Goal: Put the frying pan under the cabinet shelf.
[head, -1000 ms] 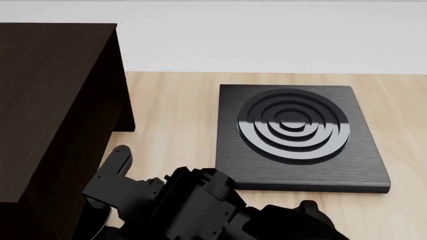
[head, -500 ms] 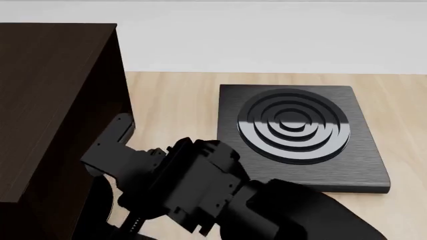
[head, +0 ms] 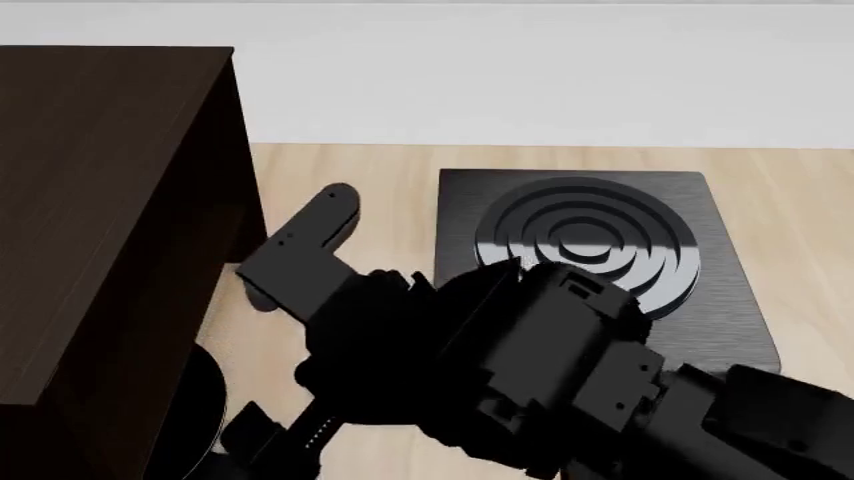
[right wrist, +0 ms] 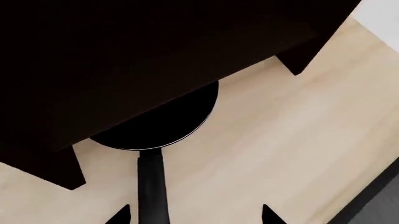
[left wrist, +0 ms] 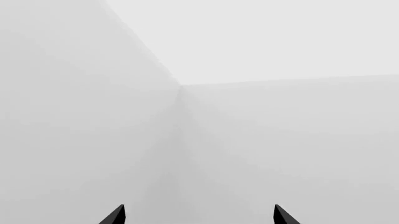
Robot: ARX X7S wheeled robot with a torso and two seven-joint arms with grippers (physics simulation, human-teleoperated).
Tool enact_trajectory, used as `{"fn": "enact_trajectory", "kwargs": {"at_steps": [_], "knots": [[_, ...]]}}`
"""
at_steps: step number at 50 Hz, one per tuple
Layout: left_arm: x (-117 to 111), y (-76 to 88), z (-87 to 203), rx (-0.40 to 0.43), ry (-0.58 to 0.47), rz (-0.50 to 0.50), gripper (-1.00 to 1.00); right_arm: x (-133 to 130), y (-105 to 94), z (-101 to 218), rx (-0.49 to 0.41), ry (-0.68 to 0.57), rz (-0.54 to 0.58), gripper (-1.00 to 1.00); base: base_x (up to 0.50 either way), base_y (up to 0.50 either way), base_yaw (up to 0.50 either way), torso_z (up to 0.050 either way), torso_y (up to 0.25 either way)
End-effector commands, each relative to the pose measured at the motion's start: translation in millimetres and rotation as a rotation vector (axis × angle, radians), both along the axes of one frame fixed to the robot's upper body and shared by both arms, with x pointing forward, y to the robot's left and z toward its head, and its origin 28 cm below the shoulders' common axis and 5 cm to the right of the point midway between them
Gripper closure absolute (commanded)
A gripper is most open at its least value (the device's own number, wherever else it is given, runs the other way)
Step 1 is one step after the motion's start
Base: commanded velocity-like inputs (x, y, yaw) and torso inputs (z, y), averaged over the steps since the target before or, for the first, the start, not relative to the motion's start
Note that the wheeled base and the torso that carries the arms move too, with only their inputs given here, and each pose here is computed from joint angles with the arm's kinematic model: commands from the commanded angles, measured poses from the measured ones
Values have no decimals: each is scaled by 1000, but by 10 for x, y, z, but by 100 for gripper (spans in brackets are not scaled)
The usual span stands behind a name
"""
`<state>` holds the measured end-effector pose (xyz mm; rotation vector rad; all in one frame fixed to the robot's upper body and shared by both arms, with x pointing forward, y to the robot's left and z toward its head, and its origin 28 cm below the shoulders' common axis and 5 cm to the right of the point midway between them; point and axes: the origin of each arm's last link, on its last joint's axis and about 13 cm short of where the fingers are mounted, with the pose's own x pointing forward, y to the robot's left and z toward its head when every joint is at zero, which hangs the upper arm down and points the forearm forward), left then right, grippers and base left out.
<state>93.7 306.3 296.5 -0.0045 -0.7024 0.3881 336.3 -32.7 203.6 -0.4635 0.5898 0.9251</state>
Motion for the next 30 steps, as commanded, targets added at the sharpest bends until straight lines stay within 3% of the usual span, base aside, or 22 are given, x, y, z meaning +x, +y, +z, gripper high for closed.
{"fn": "enact_trajectory", "kwargs": {"at_steps": [1,22,30], "knots": [[20,-25,17,4,-2,-14,-100,-238,-282,180,108,-45,-104,-100,0,0,0,0,0],[59,-69,15,9,-3,-38,-100,-558,-649,257,221,-107,-314,-100,0,0,0,0,0],[67,-77,1,7,-6,-43,-100,-670,-747,346,228,-180,-342,-100,0,0,0,0,0]]}}
